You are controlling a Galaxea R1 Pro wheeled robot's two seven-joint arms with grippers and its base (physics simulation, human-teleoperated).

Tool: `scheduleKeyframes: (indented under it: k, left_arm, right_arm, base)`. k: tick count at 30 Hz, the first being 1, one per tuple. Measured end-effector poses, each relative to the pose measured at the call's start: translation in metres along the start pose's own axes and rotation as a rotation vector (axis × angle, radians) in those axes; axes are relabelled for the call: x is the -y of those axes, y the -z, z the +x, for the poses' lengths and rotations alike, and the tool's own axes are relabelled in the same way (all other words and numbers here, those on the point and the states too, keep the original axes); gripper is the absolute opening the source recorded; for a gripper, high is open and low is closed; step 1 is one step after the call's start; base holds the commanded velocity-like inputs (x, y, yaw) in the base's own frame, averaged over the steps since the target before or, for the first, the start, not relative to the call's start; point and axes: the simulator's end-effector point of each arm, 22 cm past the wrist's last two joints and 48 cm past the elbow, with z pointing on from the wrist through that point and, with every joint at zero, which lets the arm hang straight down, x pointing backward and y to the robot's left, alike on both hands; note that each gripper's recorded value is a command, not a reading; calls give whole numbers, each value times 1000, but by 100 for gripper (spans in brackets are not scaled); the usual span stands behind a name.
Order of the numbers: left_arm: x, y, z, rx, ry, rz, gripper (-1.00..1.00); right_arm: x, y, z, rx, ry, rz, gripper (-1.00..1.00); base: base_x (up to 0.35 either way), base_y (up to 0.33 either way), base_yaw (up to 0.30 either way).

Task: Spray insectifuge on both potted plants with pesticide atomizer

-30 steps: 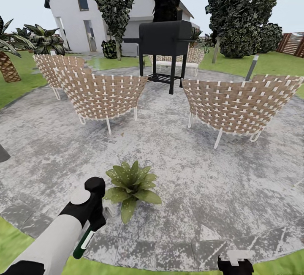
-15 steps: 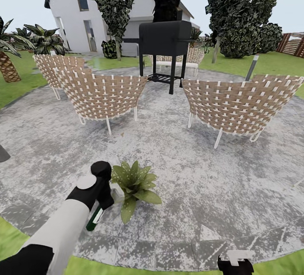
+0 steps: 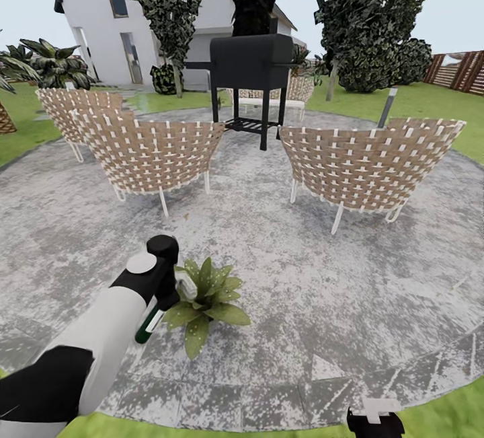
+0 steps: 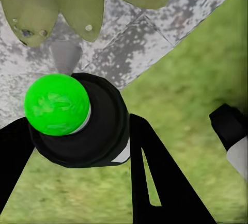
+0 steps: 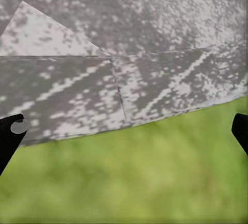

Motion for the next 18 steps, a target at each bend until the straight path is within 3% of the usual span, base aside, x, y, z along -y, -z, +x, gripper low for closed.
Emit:
scheduleKeyframes:
  k: [3, 6, 13, 18]
  left_arm:
    - [2, -3, 2, -3, -37, 8, -100]
    - [2, -3, 2, -2, -44, 10, -100]
    - [4, -4, 1, -1, -46, 13, -100]
    - [4, -1, -2, 4, -49, 8, -100]
  right_arm:
    - [0, 0, 0, -1, 1, 0, 100]
    - [0, 0, 0, -1, 0, 0, 100]
    - [0, 0, 0, 0, -1, 0, 100]
    - [0, 0, -1, 2, -2, 1, 100]
  base:
    - [0, 0, -1]
    - [0, 74, 0]
    - [0, 307, -3]
    - [0, 108, -214]
